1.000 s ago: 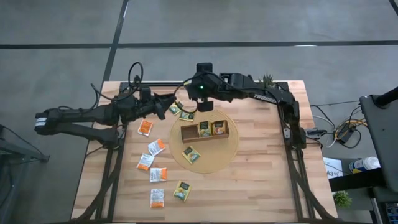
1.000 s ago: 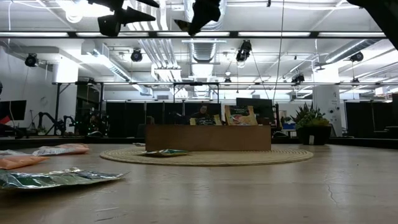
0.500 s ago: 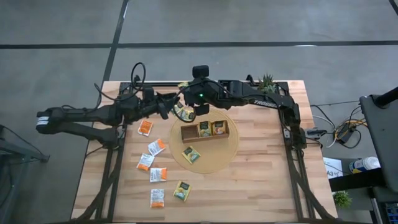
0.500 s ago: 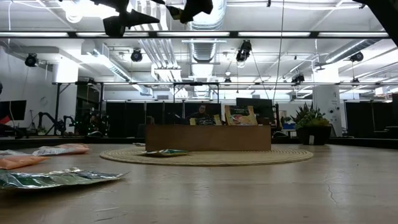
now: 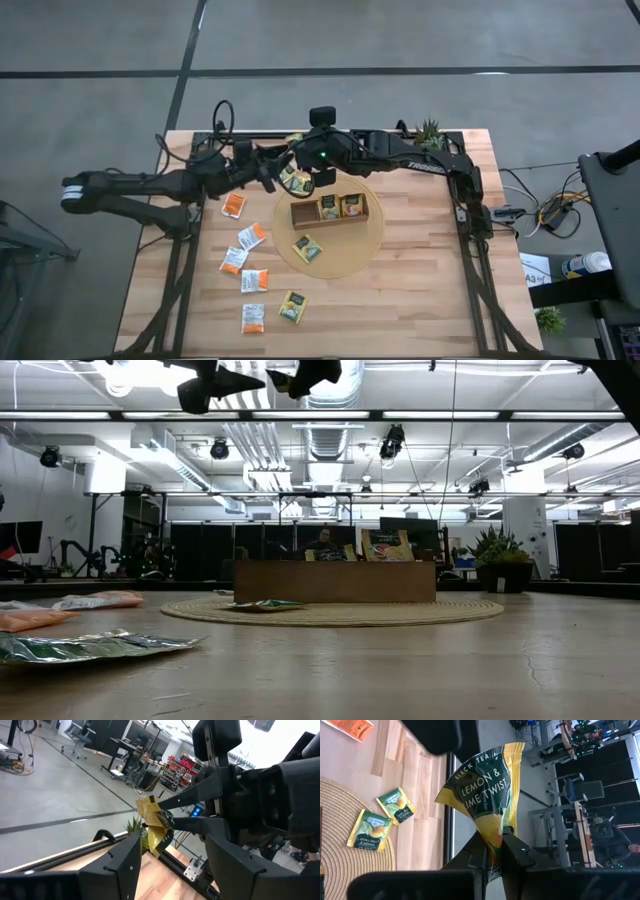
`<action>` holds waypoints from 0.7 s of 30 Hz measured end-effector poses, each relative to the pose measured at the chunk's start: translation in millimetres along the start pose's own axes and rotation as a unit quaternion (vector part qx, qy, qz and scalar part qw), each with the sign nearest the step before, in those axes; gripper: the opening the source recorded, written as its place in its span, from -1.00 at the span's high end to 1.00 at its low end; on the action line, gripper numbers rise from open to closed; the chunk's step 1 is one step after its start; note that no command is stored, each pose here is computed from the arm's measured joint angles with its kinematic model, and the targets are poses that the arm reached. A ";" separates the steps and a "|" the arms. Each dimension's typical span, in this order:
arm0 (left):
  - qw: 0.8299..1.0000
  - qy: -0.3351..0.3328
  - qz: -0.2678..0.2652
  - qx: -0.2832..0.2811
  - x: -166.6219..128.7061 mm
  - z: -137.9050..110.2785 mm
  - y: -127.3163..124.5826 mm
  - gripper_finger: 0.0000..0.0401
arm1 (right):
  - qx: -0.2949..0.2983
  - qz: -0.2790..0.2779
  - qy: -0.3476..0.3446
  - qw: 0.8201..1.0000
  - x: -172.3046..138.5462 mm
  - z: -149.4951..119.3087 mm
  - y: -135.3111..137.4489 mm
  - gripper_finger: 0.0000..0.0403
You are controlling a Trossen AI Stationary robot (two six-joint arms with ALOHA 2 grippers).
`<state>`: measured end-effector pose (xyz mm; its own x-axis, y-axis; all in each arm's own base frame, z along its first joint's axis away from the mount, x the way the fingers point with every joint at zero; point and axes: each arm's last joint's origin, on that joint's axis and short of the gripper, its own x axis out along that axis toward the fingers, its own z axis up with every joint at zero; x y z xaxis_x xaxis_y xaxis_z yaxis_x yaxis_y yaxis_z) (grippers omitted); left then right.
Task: Pick & Place Tea
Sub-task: Put the yellow tea bag into the middle section of the wooden organizer
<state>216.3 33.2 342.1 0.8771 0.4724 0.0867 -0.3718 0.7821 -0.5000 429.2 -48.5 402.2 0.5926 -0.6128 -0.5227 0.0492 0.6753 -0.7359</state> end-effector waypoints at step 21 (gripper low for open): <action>1.000 -0.004 -0.005 0.011 9.5 -6.2 -1.2 0.23 | -0.021 0.019 -0.021 0.999 -4.1 6.9 10.4 0.89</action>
<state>227.0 34.3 338.1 0.8783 0.4676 0.0995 -0.3694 0.7959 -0.4797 432.8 -36.2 399.7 0.6268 -0.5682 -0.5332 -0.0084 0.6793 -0.7338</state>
